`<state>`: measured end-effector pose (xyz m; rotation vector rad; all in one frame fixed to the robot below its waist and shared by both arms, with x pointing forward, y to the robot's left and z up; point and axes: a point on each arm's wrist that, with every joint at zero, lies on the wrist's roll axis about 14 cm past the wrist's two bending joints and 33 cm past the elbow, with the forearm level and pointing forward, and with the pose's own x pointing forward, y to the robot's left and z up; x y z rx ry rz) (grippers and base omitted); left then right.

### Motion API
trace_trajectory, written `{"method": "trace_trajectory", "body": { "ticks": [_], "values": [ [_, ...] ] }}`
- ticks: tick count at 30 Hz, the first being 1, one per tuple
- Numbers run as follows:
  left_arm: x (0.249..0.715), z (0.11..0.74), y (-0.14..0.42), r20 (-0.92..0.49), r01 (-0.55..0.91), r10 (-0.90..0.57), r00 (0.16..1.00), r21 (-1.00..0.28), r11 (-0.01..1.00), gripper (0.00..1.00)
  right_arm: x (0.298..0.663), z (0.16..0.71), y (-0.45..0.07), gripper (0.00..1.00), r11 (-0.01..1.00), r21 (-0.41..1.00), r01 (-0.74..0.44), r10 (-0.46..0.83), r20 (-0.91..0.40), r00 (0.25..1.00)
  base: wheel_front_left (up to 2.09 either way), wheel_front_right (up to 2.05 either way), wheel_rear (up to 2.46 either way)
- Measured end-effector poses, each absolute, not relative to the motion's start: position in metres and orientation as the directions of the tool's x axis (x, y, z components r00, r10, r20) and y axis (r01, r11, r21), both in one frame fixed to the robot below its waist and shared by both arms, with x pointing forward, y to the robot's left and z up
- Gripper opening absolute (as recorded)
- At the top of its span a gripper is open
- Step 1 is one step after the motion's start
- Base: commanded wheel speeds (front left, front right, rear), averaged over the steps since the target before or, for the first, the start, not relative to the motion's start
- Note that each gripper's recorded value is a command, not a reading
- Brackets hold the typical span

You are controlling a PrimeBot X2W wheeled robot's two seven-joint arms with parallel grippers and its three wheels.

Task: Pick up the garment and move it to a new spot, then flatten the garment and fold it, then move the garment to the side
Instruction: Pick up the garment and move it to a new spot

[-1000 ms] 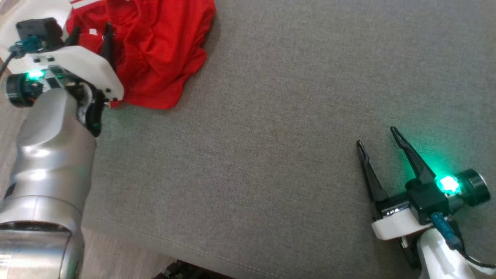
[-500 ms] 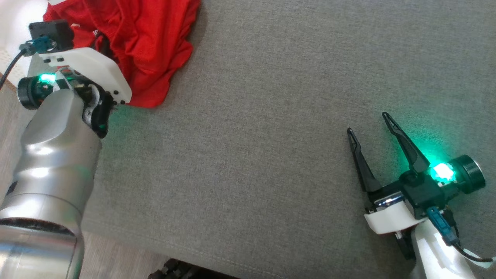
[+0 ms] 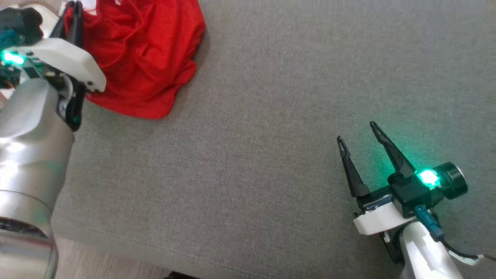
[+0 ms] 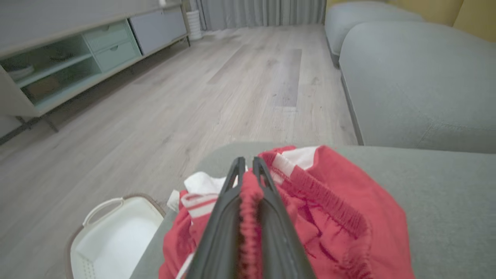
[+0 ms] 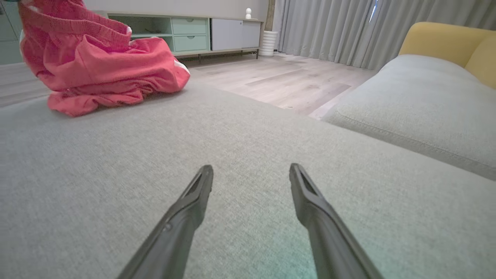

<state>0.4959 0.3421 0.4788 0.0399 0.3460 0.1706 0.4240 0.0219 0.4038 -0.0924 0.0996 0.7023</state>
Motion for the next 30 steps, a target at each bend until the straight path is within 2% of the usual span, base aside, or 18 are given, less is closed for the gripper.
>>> {"method": "trace_trajectory", "body": {
  "ticks": [8, 17, 23, 30],
  "values": [
    [0.504, 0.58, 0.326, -0.104, -0.067, 0.084, 0.991, 0.154, 0.986, 0.0, 0.408, 0.446, 0.02, 1.0, 0.772, -0.06, -0.633, 0.631, -0.048, 0.774, 0.0, 0.0, 0.0],
    [0.508, 0.679, 0.245, 0.099, 0.134, -0.154, 0.983, 0.184, 0.974, 0.0, 0.387, 0.488, -0.008, 1.0, 0.831, -0.015, -0.556, 0.556, 0.04, 0.83, 0.0, 0.0, 0.0],
    [0.506, 0.718, 0.15, 0.154, 0.361, -0.394, 0.906, 0.203, 0.91, 0.0, 0.373, 0.501, -0.053, 1.0, 0.898, -0.011, -0.439, 0.439, 0.069, 0.896, 0.0, 0.0, 0.0],
    [0.487, 0.74, 0.038, 0.193, 0.611, -0.638, 0.745, 0.184, 0.77, 0.0, 0.353, 0.51, -0.098, 1.0, 0.951, 0.004, -0.309, 0.307, 0.093, 0.947, 0.0, 0.0, 0.0]
  ]
}}
